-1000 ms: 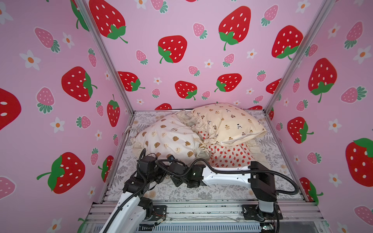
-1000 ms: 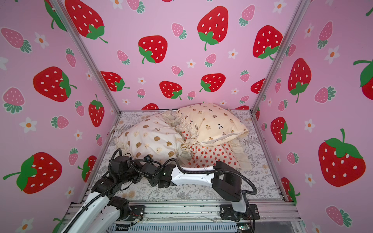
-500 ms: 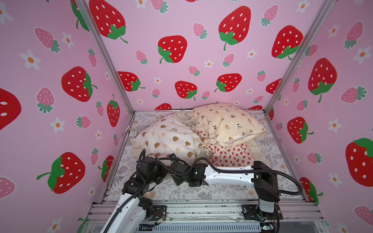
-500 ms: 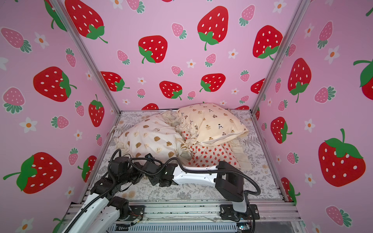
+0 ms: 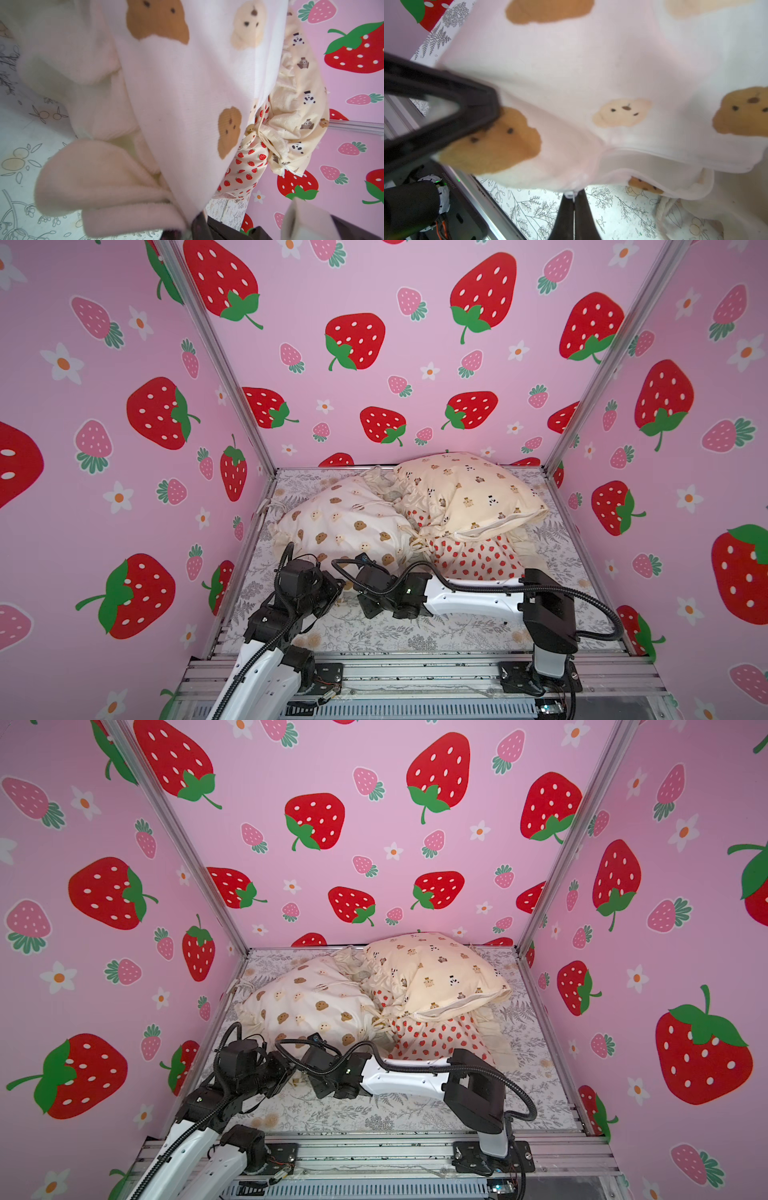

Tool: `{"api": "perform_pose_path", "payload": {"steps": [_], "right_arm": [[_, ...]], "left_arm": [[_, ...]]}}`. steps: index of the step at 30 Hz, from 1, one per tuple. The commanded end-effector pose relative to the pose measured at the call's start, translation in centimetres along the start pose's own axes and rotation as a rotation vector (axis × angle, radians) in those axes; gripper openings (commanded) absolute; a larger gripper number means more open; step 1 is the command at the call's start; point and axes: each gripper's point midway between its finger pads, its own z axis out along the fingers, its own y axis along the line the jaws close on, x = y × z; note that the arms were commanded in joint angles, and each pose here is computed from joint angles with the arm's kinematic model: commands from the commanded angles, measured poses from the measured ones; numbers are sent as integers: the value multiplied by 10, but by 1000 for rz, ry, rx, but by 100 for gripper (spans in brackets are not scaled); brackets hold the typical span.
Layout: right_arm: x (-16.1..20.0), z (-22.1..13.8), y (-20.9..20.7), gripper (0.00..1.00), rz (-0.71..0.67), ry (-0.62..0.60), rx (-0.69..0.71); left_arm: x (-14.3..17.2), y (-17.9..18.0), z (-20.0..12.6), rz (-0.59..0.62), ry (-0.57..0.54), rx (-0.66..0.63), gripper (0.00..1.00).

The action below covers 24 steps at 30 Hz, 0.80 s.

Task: Zip up pillowcases
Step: Zip the zipper on the pillowcase.

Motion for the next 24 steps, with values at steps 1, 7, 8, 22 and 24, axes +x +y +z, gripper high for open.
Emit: {"api": "perform_pose_path", "payload": {"steps": [1,7,8,22,24], "right_arm": [[1,-9,-9,0,50,11,9],[-4,-7,-15,0,51,16,6],[-5,-6,-17,0,49,15,9],[-29,12,-41,0,66,1,26],[-31,14,-45,0,66,-4,38]], "left_arm": [[-15,-6,-13,11,-54,-12,0],[-30,-6,-24,-11,-79,-13,0],[-34,-4,-26,-13,-86,-21,0],[-87,10,-47,-111,-193,-45,0],[-94,13,-50,-128,-217,-45,0]]}}
